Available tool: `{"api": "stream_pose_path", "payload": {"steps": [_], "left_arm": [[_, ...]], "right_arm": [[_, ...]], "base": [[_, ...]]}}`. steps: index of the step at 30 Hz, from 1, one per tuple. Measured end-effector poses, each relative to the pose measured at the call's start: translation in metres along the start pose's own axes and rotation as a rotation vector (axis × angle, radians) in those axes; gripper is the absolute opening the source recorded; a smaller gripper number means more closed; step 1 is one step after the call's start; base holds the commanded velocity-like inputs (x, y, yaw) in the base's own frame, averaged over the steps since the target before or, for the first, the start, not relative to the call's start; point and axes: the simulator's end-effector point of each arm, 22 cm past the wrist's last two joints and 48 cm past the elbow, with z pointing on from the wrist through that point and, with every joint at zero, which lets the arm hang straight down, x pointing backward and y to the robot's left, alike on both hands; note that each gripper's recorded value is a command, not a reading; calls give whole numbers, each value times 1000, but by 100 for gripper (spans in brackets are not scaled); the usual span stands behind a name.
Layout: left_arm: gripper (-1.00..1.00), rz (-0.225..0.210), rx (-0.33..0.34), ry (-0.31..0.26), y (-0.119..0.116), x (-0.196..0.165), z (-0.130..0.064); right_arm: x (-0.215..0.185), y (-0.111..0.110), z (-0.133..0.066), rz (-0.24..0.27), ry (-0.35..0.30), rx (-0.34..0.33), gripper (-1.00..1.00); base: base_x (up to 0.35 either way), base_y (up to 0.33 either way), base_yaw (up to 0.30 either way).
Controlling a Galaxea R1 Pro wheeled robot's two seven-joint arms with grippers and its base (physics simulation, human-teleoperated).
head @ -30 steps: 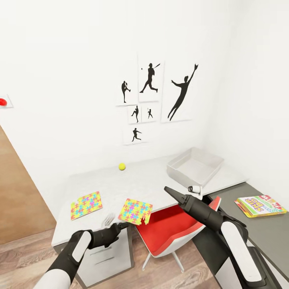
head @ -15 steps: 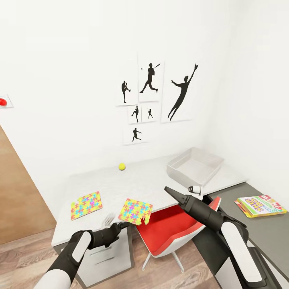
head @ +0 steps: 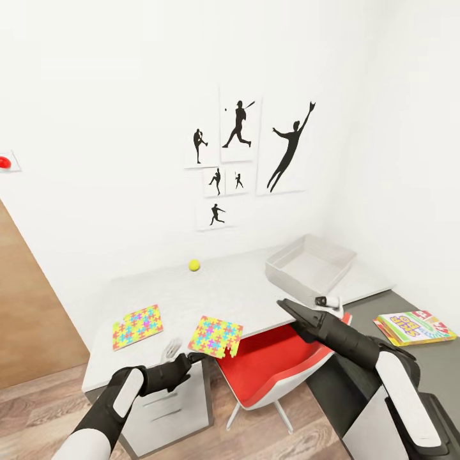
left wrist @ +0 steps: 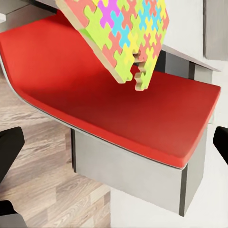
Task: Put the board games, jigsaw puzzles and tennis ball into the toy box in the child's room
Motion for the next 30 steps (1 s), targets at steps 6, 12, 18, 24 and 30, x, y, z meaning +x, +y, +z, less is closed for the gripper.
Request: {"api": "stream_pose_path", "payload": {"steps": [6, 12, 18, 24, 30], "left_arm": [[100, 0, 1, 0, 2, -2, 4], [100, 0, 3, 0, 2, -2, 5], [100, 0, 3, -1, 4, -3, 8], [100, 4, 4, 2, 5, -1, 14], [100, 6, 4, 4, 8, -2, 18]], "right_arm": [[-13, 4, -19, 28, -15, -33, 100], [-13, 9, -23, 40, -22, -63, 100], [-12, 7, -24, 43, -24, -69, 100], [-11, 3, -25, 44, -24, -73, 100], [-9, 3, -27, 41, -29, -98, 100]], "base": [[0, 0, 0], [0, 0, 0], [0, 0, 0], [0, 0, 0], [0, 0, 0]]}}
